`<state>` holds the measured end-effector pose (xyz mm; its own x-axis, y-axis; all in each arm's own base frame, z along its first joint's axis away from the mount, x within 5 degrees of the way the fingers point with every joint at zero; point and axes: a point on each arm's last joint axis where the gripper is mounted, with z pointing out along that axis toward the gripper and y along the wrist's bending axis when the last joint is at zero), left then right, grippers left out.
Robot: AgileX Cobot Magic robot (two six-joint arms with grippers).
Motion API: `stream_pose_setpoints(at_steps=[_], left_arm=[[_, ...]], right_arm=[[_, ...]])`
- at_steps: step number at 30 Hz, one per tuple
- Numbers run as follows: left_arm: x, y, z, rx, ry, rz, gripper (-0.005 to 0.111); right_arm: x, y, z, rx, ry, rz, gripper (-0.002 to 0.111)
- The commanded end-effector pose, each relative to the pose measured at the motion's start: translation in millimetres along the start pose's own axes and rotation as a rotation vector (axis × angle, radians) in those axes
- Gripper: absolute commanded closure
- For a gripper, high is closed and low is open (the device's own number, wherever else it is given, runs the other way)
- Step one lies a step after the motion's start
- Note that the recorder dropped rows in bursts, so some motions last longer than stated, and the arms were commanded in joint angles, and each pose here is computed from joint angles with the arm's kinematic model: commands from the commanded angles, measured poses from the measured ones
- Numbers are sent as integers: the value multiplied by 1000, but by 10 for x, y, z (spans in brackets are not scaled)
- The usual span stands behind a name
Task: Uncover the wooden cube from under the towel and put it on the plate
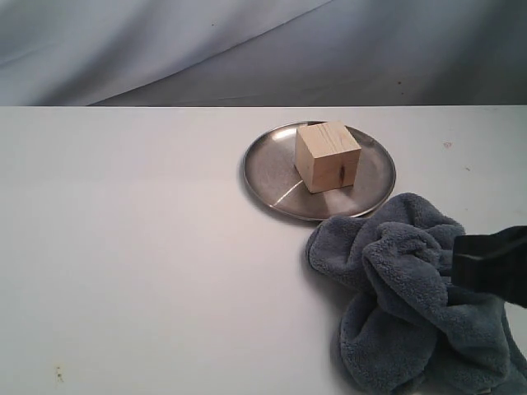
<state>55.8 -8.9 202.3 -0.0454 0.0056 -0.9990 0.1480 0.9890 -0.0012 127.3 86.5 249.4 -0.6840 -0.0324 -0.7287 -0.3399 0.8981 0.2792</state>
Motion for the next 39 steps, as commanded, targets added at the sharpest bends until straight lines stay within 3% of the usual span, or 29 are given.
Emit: stream_pose_setpoints(at_steps=[1,12,18,30,39], left_arm=[[10,-3,-1,5,-3,-4,107],[10,-3,-1,5,-3,-4,107],[10,-3,-1,5,-3,-4,107],[10,-3,-1,5,-3,-4,107],[10,-3,-1,5,-3,-4,107]], right_arm=[[134,-130,27,13,-77,39,108],[435,-472,-122,137,-269,69,108],[613,-548,-218,183,-356,-1,108],[844,-573,-404,188,-615,-48,108],[881,-561,-483,197,-675,-95,108]])
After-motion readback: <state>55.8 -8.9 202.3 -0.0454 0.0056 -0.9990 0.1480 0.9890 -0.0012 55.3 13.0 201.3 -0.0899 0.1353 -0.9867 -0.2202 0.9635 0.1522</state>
